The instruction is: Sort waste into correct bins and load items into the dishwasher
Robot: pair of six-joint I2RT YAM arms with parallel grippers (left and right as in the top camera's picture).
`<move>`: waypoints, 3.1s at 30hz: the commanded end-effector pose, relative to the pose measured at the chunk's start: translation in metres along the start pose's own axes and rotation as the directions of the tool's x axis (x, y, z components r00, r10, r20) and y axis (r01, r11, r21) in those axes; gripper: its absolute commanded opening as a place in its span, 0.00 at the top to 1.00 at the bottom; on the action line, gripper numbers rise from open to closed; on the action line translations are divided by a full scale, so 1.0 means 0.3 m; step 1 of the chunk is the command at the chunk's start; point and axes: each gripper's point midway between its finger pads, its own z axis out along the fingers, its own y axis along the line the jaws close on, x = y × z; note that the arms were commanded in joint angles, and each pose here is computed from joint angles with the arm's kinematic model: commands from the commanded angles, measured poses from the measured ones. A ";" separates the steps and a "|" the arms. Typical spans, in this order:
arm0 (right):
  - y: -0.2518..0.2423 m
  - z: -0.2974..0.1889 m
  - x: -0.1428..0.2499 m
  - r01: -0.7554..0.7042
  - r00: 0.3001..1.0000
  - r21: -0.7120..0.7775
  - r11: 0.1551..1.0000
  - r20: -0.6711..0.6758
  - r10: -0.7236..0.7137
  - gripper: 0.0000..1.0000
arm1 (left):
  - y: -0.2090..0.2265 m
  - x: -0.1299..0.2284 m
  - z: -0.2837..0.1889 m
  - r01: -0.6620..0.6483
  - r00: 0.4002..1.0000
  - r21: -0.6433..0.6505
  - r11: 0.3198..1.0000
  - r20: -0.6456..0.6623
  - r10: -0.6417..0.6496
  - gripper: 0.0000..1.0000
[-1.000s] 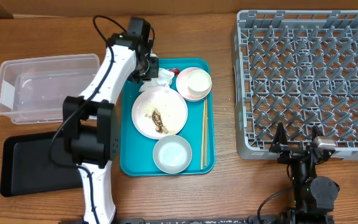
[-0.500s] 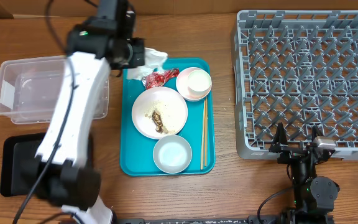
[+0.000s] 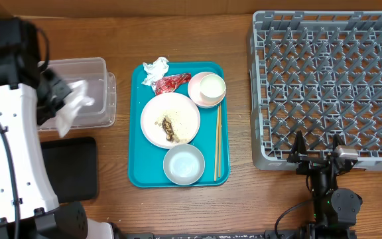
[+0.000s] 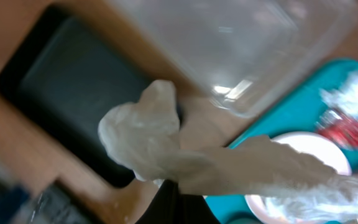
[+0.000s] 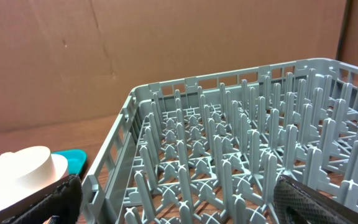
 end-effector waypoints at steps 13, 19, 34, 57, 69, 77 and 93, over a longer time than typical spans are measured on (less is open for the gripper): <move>-0.006 0.000 0.004 0.003 1.000 0.006 1.000 0.006 -0.003 0.00 | 0.087 -0.191 0.056 0.362 0.916 0.007 0.932 0.181 -0.357 0.96; -0.006 0.000 0.004 0.003 1.000 0.006 1.000 0.006 -0.003 0.00 | -0.005 -0.318 0.174 0.301 0.919 0.058 0.952 0.249 -0.306 0.96; -0.006 0.000 0.004 0.003 1.000 0.006 1.000 0.006 -0.003 0.00 | -0.155 -0.338 0.325 -0.048 0.986 0.103 0.993 0.162 0.031 0.16; -0.006 0.000 0.004 0.003 1.000 0.006 1.000 0.006 -0.003 0.00 | -0.779 0.006 -0.013 -0.765 0.621 0.225 0.603 0.503 0.601 0.00; -0.006 0.000 0.004 0.003 1.000 0.006 1.000 0.006 -0.003 0.00 | -1.078 0.037 0.205 -0.766 0.639 0.375 0.522 0.533 0.555 0.04; -0.006 0.000 0.004 0.003 1.000 0.006 1.000 0.006 -0.003 0.00 | -1.144 0.134 0.442 -0.777 0.630 0.378 0.504 0.444 0.638 0.05; -0.006 0.000 0.004 0.003 1.000 0.006 1.000 0.006 -0.003 0.00 | -1.072 0.165 0.689 -0.787 0.615 0.192 0.586 0.317 0.722 0.14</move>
